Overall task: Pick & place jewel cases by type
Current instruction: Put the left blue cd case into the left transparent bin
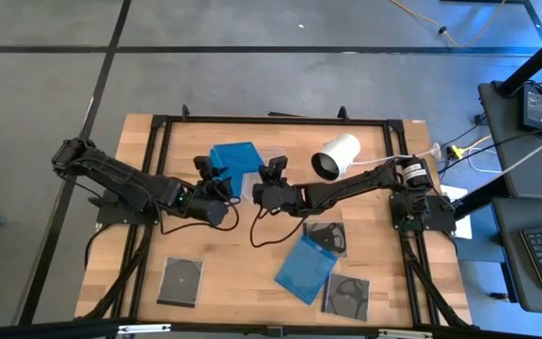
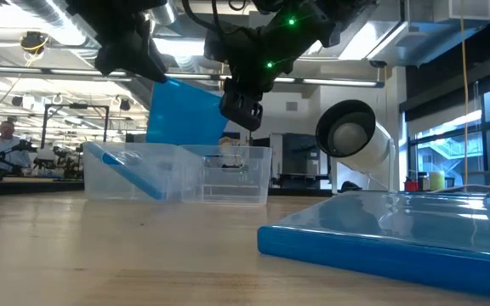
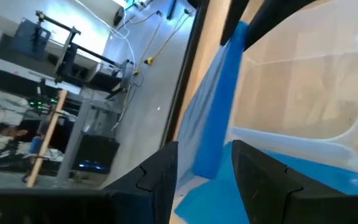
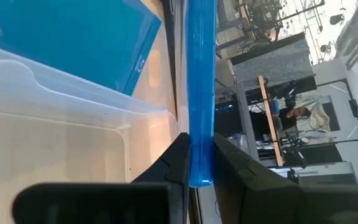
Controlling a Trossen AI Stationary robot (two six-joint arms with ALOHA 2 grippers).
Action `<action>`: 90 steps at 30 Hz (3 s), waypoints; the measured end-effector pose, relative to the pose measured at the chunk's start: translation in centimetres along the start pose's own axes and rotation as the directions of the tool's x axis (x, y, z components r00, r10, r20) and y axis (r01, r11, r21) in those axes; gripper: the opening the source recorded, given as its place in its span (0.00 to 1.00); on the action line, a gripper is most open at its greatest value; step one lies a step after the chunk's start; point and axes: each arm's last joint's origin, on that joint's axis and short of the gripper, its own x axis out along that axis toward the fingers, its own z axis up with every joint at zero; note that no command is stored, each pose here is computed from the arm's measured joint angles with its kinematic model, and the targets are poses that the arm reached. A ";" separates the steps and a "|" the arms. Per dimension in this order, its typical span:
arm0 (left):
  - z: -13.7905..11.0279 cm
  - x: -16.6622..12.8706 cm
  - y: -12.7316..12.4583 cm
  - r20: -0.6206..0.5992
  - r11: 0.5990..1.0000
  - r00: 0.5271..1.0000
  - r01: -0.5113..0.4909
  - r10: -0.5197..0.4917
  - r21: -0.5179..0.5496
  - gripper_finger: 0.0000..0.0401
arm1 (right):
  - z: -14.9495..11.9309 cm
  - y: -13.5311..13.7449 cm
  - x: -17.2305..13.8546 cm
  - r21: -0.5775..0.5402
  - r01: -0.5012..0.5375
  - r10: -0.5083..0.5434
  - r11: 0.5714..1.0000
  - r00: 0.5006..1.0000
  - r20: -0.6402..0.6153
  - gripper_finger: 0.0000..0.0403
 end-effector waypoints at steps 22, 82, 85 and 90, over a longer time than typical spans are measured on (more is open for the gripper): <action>-0.4 0.6 0.2 -0.044 0.998 0.998 0.049 -0.048 0.035 0.26 | 0.3 0.3 -0.5 -0.001 -0.005 0.005 1.000 1.000 0.016 0.12; -4.9 -3.6 -1.3 -0.131 0.444 0.990 0.136 -0.041 0.886 0.11 | -5.3 -7.9 -9.5 0.535 -0.086 0.051 0.840 0.995 0.080 0.42; -5.1 -3.3 -1.2 -0.135 0.428 0.991 0.132 -0.024 0.894 0.12 | -5.3 -7.8 -9.4 0.550 -0.136 0.092 0.824 0.990 0.107 0.42; -5.1 -2.8 -1.1 -0.189 0.434 0.980 0.197 -0.062 0.879 0.11 | -5.2 -7.8 -9.4 0.547 -0.157 0.109 0.822 0.987 0.119 0.42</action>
